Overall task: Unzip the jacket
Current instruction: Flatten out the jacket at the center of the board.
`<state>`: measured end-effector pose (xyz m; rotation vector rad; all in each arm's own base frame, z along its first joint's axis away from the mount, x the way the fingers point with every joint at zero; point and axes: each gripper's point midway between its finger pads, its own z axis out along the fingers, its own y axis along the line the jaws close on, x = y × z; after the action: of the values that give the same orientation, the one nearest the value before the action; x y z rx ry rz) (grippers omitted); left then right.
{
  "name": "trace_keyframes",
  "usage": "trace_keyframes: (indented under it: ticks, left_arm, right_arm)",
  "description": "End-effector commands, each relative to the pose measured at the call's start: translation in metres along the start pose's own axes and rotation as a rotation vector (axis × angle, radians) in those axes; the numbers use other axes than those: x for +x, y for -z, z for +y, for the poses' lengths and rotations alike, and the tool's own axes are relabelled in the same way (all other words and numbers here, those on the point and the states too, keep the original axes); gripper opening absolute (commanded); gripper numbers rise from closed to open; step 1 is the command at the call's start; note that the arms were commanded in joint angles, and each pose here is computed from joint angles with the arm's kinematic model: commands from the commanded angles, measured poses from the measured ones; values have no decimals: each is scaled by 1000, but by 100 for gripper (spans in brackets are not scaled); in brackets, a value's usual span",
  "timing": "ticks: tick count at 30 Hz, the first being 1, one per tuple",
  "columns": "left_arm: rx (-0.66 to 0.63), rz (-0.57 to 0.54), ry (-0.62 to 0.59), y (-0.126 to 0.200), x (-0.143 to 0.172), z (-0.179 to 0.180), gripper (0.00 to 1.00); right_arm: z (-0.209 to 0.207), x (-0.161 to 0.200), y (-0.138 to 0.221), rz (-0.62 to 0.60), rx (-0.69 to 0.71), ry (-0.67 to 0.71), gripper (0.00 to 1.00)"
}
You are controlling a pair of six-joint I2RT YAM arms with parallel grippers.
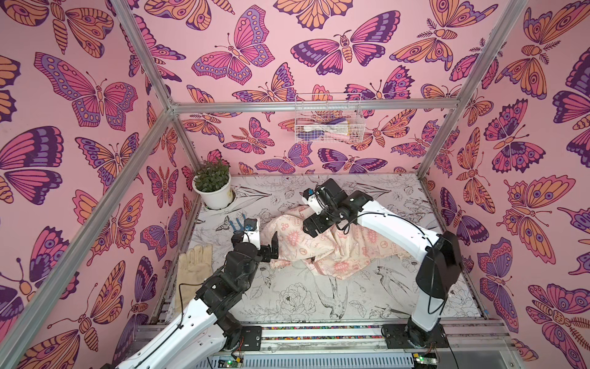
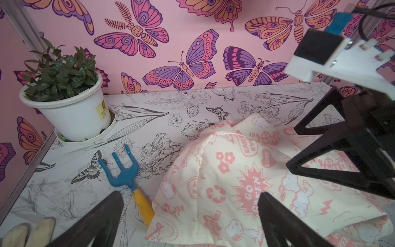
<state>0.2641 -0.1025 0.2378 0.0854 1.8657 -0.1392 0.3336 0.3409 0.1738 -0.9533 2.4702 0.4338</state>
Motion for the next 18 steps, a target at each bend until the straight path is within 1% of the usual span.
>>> trace_keyframes:
  ticks: [1,6,8,9,10,12,14,15,16,18]
  left_arm:
    - [-61,57,29,3,22,18,100]
    - [-72,60,49,7,27,26,100]
    - [-68,60,53,8,27,27,100]
    - [-68,58,57,8,27,28,100]
    - [-69,62,55,8,28,29,100]
    - [-70,68,52,8,29,30,100]
    - [-70,75,45,8,30,31,100]
    - [-71,77,42,8,30,31,100]
    - [-74,78,42,7,30,31,100]
    - [-51,86,23,5,29,27,100]
  right_arm:
    - [9,-3,-11,35,27,68,95]
    - [23,-4,-44,90,13,106,92]
    - [25,-2,-58,121,16,119,88]
    - [25,-2,-62,132,22,124,84]
    - [25,-2,-66,144,35,125,75]
    - [22,-2,-68,164,60,121,52]
    - [19,-7,-60,153,91,119,18]
    - [17,-11,-53,137,101,115,6]
    - [15,-15,-44,115,123,104,0]
    - [6,-25,-25,57,178,78,0]
